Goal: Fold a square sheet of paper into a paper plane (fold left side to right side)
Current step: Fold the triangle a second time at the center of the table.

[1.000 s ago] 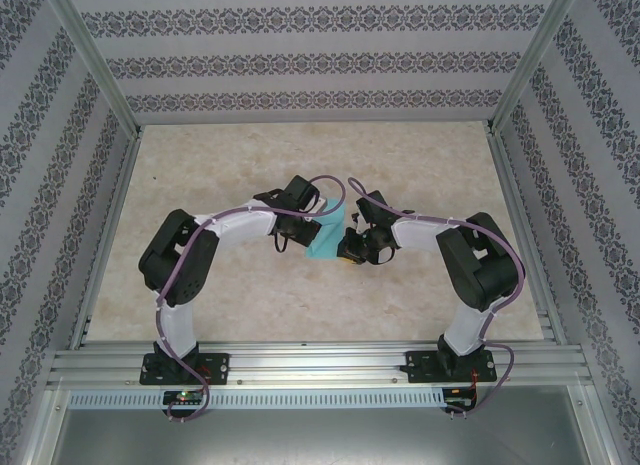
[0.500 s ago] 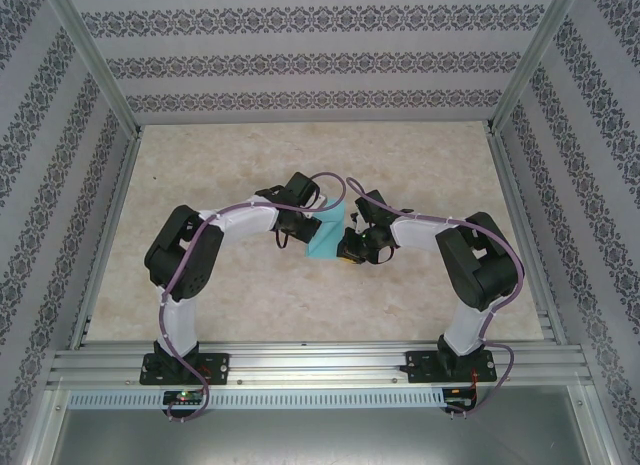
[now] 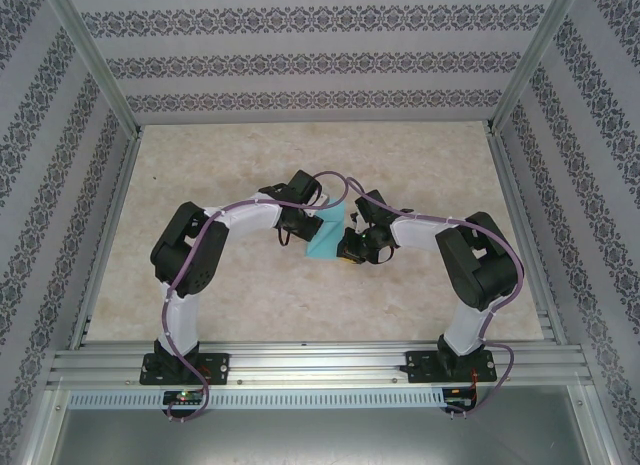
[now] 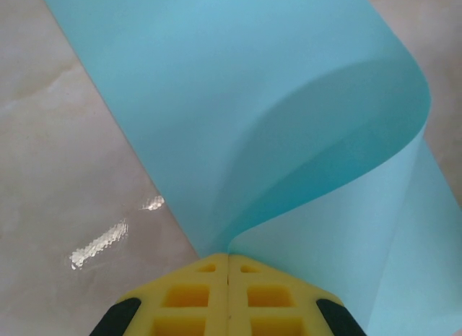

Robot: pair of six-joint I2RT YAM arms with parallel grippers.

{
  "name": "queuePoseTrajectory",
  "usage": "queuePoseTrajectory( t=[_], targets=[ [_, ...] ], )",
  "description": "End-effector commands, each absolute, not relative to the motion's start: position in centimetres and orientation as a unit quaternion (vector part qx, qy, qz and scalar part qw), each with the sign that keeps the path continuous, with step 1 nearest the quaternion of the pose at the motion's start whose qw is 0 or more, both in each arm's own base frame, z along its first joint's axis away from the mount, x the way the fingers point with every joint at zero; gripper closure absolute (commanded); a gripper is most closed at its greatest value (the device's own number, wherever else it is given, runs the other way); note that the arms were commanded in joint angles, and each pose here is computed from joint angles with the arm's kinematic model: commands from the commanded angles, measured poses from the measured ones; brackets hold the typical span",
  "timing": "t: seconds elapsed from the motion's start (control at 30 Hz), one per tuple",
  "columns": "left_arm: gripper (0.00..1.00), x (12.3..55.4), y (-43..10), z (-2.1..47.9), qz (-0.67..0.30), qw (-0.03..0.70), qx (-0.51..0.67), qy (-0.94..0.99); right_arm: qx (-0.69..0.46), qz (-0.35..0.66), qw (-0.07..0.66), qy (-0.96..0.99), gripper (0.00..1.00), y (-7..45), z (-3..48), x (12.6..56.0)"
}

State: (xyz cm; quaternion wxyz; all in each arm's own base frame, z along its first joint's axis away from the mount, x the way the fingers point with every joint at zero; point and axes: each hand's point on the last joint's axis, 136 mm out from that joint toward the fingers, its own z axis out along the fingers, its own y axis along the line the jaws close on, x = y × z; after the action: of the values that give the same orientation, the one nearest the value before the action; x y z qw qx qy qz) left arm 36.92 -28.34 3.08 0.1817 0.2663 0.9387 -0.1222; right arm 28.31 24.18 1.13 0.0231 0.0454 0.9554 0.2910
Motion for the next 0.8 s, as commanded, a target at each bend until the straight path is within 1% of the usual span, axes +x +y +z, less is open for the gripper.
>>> queuePoseTrajectory(
  t=[0.0, 0.63, 0.77],
  targets=[
    [1.0, 37.4, -28.3, 2.8, -0.126, 0.177, 0.271, 0.938, 0.045, 0.25, 0.002, 0.967, 0.88, 23.2, -0.7, 27.2],
    [1.0, 36.9, -27.8, 0.9, -0.119, 0.16, 0.266, 0.943, 0.042, 0.253, 0.006, 0.966, 0.87, 23.4, -0.5, 27.3],
    [1.0, 36.8, -27.9, 0.8, -0.121, 0.157, 0.266, 0.943, 0.041, 0.274, 0.023, 0.96, 0.86, 23.7, 0.8, 28.0]
  ],
)
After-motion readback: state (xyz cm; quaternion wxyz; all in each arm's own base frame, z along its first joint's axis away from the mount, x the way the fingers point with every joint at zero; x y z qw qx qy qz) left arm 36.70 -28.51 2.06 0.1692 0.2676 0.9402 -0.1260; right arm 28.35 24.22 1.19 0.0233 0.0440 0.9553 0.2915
